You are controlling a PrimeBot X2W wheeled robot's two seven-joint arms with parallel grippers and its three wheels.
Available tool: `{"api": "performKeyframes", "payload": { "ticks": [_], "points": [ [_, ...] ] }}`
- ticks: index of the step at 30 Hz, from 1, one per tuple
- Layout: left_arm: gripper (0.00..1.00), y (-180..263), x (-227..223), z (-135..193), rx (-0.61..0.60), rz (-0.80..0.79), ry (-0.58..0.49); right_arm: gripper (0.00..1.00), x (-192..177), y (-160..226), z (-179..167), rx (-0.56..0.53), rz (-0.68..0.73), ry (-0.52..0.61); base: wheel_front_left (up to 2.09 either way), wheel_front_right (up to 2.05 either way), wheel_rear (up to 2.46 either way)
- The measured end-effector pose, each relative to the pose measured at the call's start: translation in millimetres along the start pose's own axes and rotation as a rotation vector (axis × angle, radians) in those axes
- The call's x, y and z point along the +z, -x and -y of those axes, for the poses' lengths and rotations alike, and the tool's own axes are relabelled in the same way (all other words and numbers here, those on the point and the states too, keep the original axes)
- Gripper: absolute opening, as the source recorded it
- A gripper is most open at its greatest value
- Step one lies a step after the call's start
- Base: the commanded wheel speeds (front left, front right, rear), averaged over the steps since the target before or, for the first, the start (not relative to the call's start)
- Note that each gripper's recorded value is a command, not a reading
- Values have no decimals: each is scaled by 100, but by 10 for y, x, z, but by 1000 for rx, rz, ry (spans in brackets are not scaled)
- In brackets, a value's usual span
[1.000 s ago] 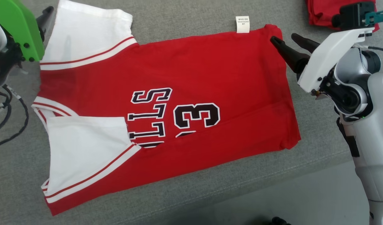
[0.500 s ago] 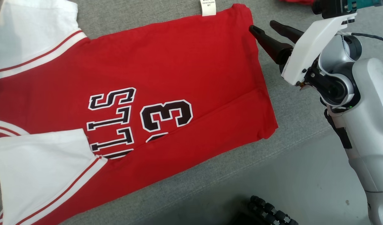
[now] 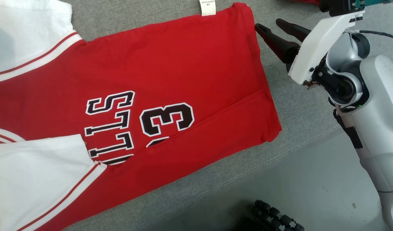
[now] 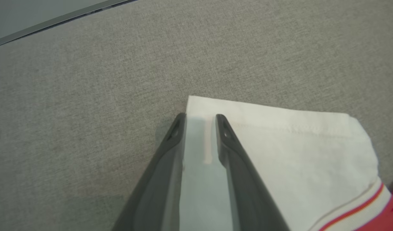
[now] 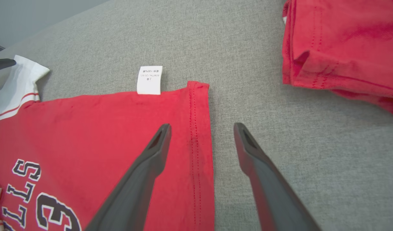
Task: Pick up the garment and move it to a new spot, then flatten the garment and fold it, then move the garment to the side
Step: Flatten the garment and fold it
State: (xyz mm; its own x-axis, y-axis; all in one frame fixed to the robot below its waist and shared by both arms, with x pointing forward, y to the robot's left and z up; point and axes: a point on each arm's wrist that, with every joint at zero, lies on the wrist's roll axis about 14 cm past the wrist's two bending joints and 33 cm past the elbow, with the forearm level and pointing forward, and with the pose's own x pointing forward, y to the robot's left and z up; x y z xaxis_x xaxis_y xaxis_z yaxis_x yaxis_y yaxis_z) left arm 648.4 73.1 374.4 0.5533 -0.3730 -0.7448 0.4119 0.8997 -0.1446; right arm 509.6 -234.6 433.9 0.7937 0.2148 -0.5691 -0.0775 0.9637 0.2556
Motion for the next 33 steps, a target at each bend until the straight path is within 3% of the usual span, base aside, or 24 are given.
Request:
{"api": "performKeyframes", "payload": {
  "ticks": [4,8,11,13,15,17,19,20,21,33],
  "points": [
    [50,-22,2,36,-7,9,3,100,52,-13,-21,5,7,9,0,0,0],
    [91,-87,-18,43,-5,9,7,100,90,-9,-30,7,13,14,0,0,0],
    [100,-141,-33,8,12,13,12,100,95,1,-15,3,12,17,0,0,0],
    [100,-166,-39,-11,22,16,9,100,106,9,-3,2,18,14,0,0,0],
    [93,-179,-56,-18,24,9,7,100,109,17,13,-2,20,15,0,0,0],
    [47,-178,-66,-21,23,3,4,100,115,23,23,-3,23,15,0,0,0],
    [28,-171,-76,-13,17,-1,-3,100,118,20,29,-3,25,12,0,0,0],
    [9,-166,-83,-2,12,-5,-12,100,117,16,29,-2,26,11,0,0,0],
    [0,-160,-87,4,9,-6,-16,100,120,8,27,-2,29,10,0,0,0],
    [0,86,52,190,-66,89,-46,100,345,-231,44,-8,20,70,0,0,0]
  ]
}}
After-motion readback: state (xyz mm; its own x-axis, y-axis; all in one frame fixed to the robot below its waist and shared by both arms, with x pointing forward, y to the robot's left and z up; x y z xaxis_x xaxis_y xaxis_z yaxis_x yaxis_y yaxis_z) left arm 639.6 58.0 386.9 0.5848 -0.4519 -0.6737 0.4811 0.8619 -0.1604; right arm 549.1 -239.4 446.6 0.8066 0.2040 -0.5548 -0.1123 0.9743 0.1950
